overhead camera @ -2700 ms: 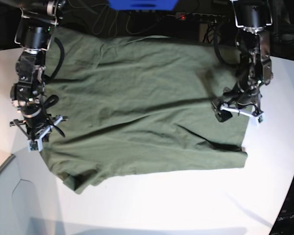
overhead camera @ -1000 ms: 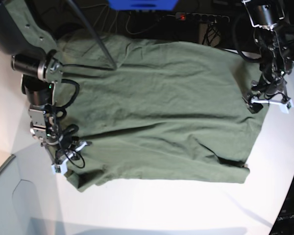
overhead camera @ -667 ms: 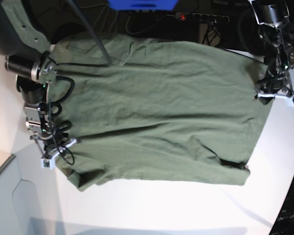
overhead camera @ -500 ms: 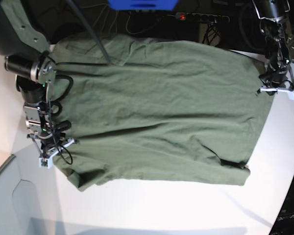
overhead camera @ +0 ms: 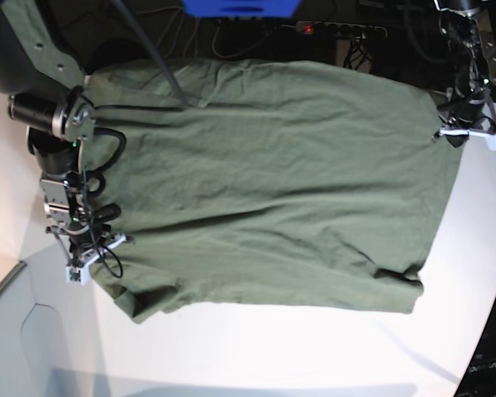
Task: Layout the t-shirt on the table in an organized manner, then fold the t-shirt properly
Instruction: 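Grasp the shirt edges with both grippers and pull them apart, then release and move both grippers inward onto the shirt body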
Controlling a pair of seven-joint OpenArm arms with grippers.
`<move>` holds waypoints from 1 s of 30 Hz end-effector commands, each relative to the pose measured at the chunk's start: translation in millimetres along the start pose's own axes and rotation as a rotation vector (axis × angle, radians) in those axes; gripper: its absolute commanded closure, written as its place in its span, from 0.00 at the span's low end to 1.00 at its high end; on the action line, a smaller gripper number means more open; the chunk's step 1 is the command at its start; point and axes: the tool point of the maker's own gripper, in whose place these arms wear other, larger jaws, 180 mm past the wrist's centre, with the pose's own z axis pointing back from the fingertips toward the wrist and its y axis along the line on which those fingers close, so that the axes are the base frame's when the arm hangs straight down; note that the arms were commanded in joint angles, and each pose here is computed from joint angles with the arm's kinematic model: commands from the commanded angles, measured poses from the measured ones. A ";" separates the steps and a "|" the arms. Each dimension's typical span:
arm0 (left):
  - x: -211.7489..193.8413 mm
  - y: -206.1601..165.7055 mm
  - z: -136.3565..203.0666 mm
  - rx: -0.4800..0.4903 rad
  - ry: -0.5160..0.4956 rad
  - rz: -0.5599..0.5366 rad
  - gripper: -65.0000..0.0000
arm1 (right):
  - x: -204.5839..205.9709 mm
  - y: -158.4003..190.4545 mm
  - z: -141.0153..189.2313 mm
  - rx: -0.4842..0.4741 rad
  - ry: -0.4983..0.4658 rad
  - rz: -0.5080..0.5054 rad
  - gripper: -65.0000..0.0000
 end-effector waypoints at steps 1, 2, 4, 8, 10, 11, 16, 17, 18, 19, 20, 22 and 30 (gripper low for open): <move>-112.7 52.0 34.1 0.187 0.437 -0.024 1.00 | 25.8 -8.3 -2.2 -0.024 -0.053 -0.004 1.00; -116.6 55.3 37.6 0.192 0.448 -0.021 1.00 | 25.8 -8.3 -2.2 -0.024 -0.053 -0.004 1.00; -125.8 65.4 46.9 0.209 0.469 -0.027 1.00 | 25.8 -8.3 -2.2 -0.024 -0.053 -0.004 1.00; -129.2 73.8 63.0 0.214 0.465 -0.058 1.00 | 25.8 -8.3 -2.2 -0.024 -0.053 -0.004 1.00; -123.0 72.9 67.7 0.207 0.448 -0.072 1.00 | 25.7 -7.3 -2.3 -0.023 -0.053 -0.005 1.00; -116.8 70.5 67.9 0.200 0.433 -0.080 1.00 | 25.6 -6.4 -2.4 -0.021 -0.053 -0.005 1.00; -98.1 58.1 64.0 0.170 0.386 -0.098 1.00 | 25.2 -3.5 -2.7 -0.017 -0.052 -0.007 1.00; -95.3 55.9 63.2 0.165 0.378 -0.100 1.00 | 25.2 -3.5 -2.7 -0.017 -0.052 -0.007 1.00; -92.8 52.9 62.8 0.158 0.370 -0.100 1.00 | 25.2 -3.5 -2.7 -0.017 -0.052 -0.007 1.00; -89.2 49.5 62.3 0.151 0.360 -0.103 1.00 | 25.2 -3.5 -2.7 -0.017 -0.052 -0.007 1.00; -85.4 45.0 61.9 0.141 0.347 -0.105 1.00 | 25.2 -3.5 -2.7 -0.017 -0.052 -0.007 1.00; -72.3 35.0 62.1 0.117 0.311 -0.116 1.00 | 25.3 -4.4 -2.6 -0.018 -0.052 -0.006 1.00; -12.5 -30.9 85.4 -0.019 0.205 -0.171 1.00 | 63.4 -10.4 -5.0 -0.022 -0.110 0.047 1.00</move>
